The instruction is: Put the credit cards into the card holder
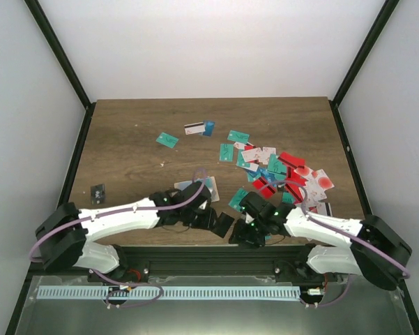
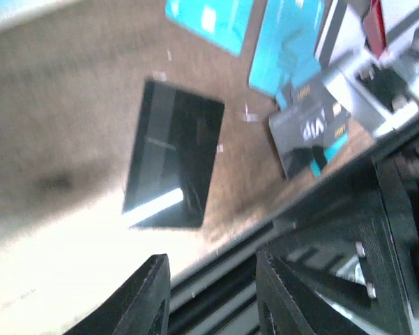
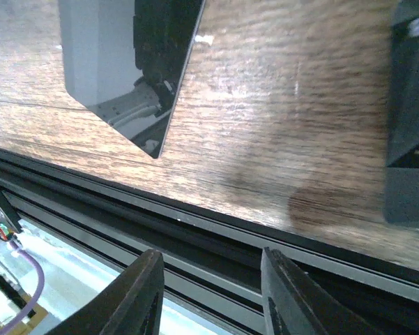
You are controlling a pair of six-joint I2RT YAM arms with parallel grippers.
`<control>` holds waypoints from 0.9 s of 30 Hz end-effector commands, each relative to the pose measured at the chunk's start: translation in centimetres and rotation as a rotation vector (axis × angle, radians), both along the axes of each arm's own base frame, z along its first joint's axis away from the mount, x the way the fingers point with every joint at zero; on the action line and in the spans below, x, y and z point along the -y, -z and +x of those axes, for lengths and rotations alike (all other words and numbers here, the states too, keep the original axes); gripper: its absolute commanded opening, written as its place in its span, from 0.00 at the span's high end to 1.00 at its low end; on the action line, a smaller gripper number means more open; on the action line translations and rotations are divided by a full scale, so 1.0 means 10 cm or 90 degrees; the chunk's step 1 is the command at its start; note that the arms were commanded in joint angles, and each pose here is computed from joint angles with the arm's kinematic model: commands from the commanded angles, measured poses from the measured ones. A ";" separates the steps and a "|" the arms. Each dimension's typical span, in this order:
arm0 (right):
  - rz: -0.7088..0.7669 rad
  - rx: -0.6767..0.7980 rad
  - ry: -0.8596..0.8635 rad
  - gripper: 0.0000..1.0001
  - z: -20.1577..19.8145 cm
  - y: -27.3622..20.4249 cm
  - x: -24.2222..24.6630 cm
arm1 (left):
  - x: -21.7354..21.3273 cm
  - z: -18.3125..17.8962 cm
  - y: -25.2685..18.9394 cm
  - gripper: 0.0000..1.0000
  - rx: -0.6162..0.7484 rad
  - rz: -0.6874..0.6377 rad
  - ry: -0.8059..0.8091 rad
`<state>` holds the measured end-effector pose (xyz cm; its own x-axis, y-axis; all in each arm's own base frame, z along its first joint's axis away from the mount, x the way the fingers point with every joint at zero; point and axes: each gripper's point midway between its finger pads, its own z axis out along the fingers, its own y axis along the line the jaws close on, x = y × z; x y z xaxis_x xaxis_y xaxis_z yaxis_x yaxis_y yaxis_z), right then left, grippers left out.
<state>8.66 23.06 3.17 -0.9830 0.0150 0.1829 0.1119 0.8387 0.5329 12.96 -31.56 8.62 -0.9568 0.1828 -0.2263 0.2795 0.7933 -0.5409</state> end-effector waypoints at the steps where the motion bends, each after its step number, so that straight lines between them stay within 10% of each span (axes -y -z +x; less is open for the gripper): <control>1: -0.037 0.024 0.073 0.56 0.10 -0.04 0.14 | -0.01 0.33 -0.05 0.62 0.040 0.025 0.021; 27: 0.068 -0.045 0.142 0.32 -0.13 0.12 0.14 | 0.36 0.33 0.74 0.56 -0.052 0.015 0.169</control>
<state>7.15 21.64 2.02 -0.9451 0.1908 0.2654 0.3166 0.7362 0.5982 17.64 -34.48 2.59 -0.9053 0.3890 -0.1706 0.4150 0.7244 -0.5505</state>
